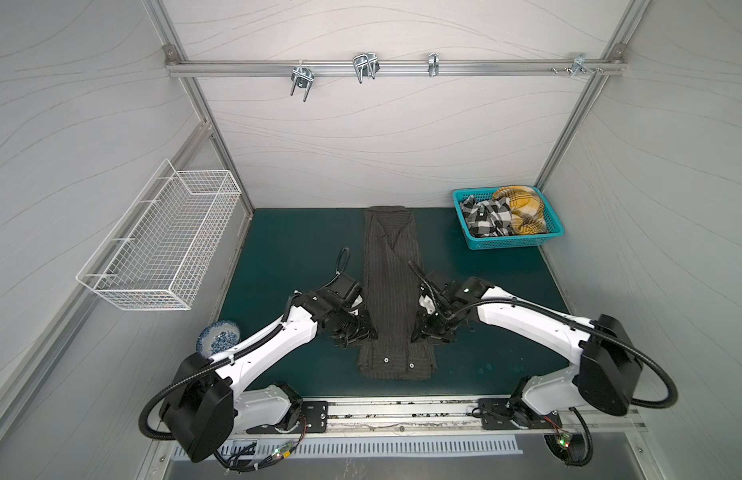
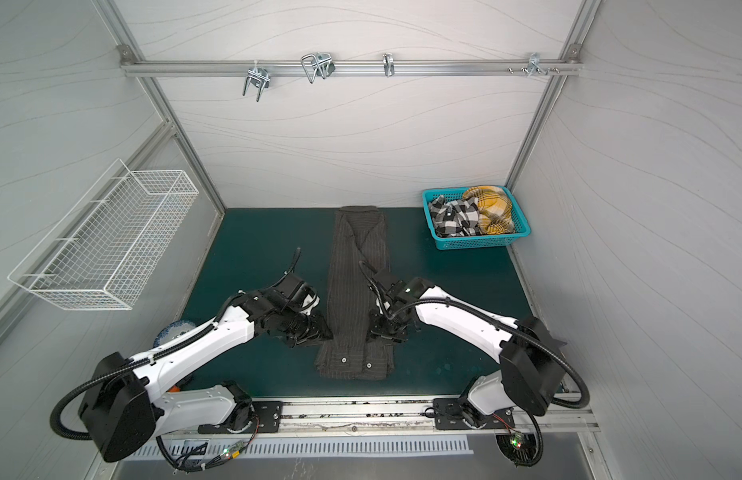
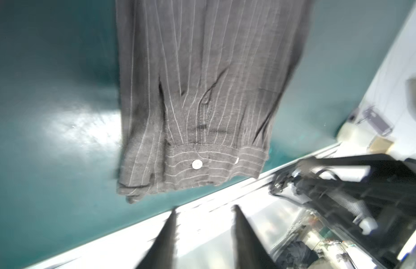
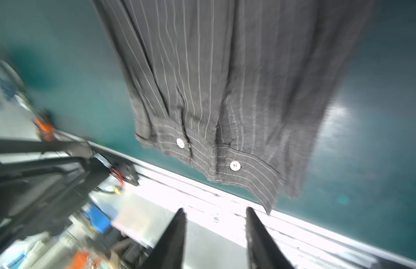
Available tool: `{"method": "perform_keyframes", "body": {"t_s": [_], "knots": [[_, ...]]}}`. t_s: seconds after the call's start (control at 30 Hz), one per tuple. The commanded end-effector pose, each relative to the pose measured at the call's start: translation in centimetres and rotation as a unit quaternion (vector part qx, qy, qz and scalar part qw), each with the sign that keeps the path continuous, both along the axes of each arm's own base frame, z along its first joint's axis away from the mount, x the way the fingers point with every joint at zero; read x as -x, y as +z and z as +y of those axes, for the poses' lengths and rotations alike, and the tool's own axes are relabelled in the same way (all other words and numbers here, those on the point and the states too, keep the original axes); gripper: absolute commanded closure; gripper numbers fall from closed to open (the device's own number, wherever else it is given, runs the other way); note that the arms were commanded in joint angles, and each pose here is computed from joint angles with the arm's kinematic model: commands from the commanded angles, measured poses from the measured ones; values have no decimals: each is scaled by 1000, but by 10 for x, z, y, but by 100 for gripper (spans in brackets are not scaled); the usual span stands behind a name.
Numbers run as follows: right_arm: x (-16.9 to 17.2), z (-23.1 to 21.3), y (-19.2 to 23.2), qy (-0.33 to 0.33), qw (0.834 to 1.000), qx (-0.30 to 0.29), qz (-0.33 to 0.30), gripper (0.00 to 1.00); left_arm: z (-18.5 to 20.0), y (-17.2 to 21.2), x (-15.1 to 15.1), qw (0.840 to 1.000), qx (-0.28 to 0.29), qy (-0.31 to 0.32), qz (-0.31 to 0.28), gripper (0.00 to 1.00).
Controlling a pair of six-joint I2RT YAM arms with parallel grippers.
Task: Fold and stack the long sleeve shirts
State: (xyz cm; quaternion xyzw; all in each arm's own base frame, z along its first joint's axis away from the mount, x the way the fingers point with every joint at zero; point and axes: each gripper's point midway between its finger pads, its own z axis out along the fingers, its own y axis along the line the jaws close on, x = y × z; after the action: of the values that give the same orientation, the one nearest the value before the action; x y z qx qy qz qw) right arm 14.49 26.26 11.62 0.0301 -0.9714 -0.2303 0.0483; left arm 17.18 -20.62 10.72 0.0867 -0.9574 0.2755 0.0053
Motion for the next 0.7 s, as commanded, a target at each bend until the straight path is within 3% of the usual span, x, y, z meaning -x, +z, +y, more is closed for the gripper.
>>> {"method": "perform_keyframes", "body": {"t_s": [0.0,0.13,0.37,0.57,0.67], "knots": [[1,-27,-6,-6,999,43,7,65,-4,-2,-2,1000,-3,-17,15,77],[-6,-39,-21,-32,998,41,27,71,-24,-20,-9,998,6,-31,47,91],[4,-37,-60,-28,996,45,74,76,-37,-64,-7,995,-14,-38,91,100],[9,-39,-71,-25,994,59,85,75,-25,-97,15,991,-26,-30,130,99],[3,-47,-57,-13,994,87,59,63,-28,-75,12,994,-6,-33,104,83]]}}
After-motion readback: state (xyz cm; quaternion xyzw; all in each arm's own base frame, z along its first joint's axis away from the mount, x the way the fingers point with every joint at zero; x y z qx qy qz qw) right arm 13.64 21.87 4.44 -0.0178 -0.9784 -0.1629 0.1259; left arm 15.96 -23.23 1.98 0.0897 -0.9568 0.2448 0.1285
